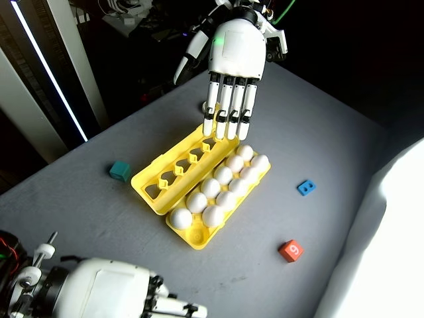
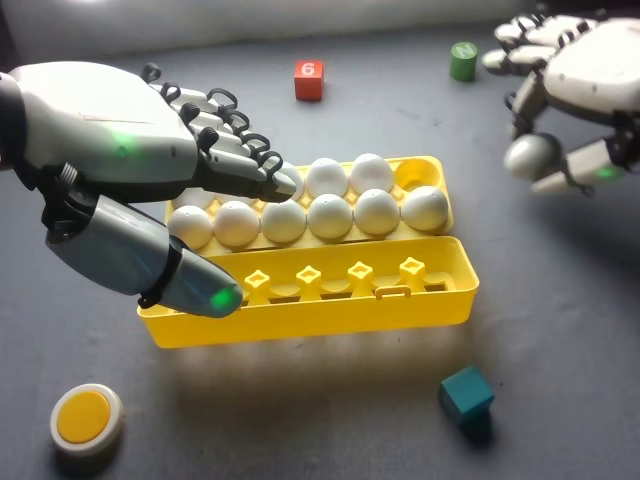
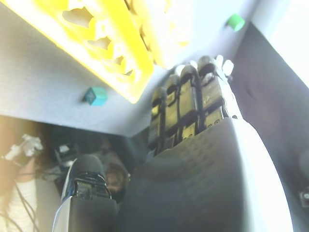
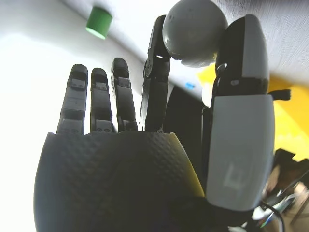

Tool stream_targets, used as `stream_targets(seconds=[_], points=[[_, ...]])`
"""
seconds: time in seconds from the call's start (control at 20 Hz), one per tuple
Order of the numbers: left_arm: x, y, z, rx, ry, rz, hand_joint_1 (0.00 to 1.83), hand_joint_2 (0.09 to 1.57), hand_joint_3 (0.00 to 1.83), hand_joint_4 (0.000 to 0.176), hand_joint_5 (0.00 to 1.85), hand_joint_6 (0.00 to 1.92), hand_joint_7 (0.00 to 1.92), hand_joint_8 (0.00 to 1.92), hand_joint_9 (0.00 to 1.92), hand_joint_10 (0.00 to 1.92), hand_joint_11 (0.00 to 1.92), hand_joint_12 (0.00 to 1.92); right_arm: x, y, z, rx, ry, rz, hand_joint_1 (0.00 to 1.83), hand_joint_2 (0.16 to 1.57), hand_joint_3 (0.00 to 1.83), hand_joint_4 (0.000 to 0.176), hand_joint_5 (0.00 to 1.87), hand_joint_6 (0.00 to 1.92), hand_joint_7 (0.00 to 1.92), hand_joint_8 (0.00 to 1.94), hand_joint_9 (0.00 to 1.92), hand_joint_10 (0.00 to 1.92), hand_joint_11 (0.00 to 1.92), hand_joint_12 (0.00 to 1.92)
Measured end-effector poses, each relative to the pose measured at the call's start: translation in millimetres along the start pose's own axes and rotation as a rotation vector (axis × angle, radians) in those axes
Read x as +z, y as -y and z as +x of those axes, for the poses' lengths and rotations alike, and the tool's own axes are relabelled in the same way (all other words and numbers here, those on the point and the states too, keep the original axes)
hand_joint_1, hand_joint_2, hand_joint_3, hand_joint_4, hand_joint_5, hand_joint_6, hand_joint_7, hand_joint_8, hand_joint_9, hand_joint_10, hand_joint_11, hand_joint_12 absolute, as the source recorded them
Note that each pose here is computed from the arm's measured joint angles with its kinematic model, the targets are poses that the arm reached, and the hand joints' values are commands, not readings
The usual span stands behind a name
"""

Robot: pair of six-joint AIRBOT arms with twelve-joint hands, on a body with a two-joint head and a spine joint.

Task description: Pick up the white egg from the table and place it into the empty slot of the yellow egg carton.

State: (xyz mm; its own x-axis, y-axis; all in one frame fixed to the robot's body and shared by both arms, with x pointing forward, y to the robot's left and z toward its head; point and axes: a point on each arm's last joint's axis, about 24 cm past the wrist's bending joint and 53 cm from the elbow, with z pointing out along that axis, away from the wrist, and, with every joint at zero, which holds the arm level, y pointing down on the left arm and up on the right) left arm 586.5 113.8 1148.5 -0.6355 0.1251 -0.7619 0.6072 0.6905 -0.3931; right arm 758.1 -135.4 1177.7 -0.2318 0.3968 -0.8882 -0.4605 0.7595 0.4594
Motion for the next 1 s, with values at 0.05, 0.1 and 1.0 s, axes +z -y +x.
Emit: stream_targets(seconds=[0.05,0.1,1.0], points=[[0,0.2,0.3,-0.001,-0.001,0.001,0.00,1.15,0.00,0.000,0.12,0.00,0.12,0.00,0.07,0.00,0.00,0.05,1,-8.2,-6,0.071,0.039,-0.010,1.11,1.06,0.00,0.015,1.09,0.81,0.19,0.00,0.00,0.00,0.00,0.00],[0,0.3,0.6,0.000,-0.002,0.001,0.00,1.15,0.00,0.000,0.12,0.00,0.12,0.00,0.08,0.00,0.00,0.04,3,-10.3,-7,0.096,0.053,-0.013,1.11,1.06,0.00,0.009,1.10,0.81,0.19,0.00,0.00,0.00,0.00,0.00],[0,-0.3,-0.6,-0.001,0.001,0.000,0.00,1.16,0.00,0.000,0.16,0.00,0.16,0.00,0.13,0.00,0.00,0.18,31,-58.5,11,0.425,0.147,-0.073,1.13,1.04,0.00,0.000,1.15,0.71,0.21,0.00,0.00,0.00,0.00,0.00]])
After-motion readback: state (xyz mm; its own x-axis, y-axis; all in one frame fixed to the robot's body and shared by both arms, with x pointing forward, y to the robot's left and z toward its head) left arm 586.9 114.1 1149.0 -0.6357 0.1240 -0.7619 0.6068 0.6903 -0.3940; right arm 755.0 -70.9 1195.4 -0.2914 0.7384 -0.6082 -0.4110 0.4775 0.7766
